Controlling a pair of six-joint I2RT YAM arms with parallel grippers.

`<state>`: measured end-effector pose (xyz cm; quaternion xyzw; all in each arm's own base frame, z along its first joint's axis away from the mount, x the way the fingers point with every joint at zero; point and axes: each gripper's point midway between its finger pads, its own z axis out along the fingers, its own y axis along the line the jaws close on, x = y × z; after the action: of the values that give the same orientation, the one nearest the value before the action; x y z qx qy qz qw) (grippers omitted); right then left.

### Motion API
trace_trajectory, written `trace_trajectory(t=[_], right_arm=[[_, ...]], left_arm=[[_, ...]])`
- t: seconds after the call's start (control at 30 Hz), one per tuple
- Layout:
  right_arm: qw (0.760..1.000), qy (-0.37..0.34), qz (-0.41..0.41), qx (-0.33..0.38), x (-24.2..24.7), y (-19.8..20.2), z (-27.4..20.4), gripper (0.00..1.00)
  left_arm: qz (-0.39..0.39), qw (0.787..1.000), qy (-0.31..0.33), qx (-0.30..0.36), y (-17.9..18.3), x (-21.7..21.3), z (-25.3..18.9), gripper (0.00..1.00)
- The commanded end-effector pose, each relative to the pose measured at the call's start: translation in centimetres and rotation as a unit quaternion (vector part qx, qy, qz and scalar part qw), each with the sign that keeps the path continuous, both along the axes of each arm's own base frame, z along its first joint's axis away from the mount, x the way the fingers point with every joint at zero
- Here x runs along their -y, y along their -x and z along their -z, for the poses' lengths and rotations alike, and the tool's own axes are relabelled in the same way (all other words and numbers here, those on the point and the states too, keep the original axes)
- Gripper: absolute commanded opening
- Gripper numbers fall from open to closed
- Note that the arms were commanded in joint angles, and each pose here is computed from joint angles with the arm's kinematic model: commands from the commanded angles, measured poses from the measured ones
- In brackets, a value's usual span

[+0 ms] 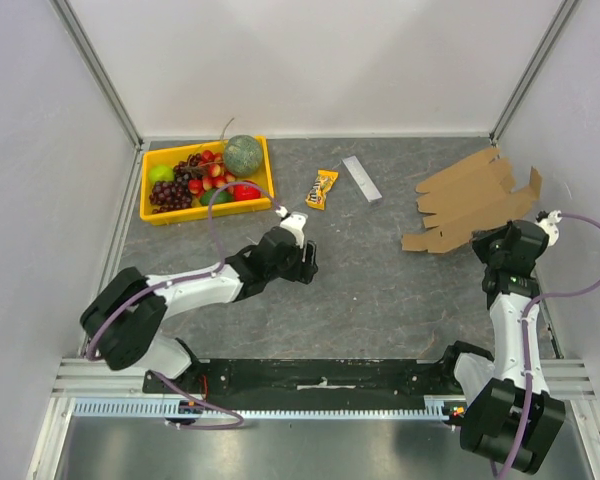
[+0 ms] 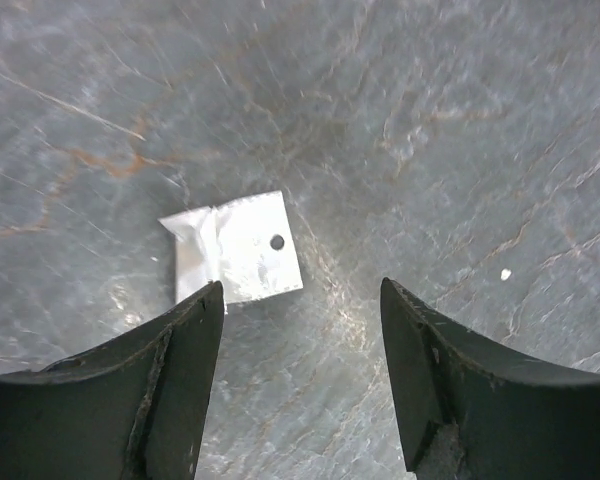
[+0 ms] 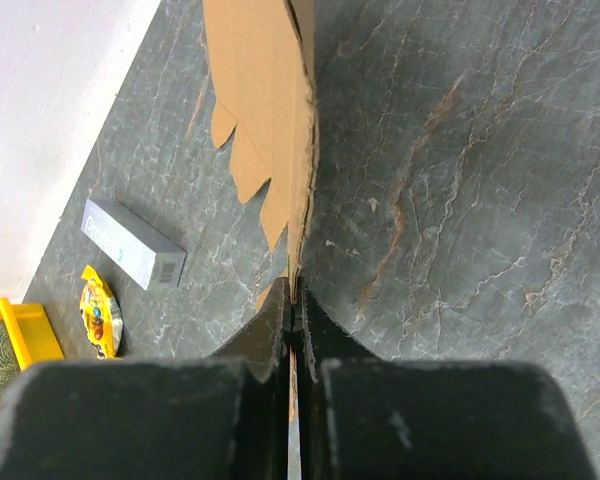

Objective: Fold the paper box

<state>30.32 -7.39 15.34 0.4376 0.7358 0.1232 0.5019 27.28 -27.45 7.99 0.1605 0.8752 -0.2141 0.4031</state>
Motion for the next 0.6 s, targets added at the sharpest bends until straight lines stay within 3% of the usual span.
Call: trace_trajectory(t=[0.0,0.57], right_arm=[[0.999,0.021,-0.025,0.03,-0.4,-0.4,-3.1,0.0],[0.999,0.018,-0.038,0.028,-1.0,0.0,-2.3,0.0]], left_arm=[[-0.017,0.999,-0.006,-0.034,0.1,1.4,1.1,0.7],[-0.099,0.985,-0.137,-0.035,-3.4,-1.9,4.3,0.66]])
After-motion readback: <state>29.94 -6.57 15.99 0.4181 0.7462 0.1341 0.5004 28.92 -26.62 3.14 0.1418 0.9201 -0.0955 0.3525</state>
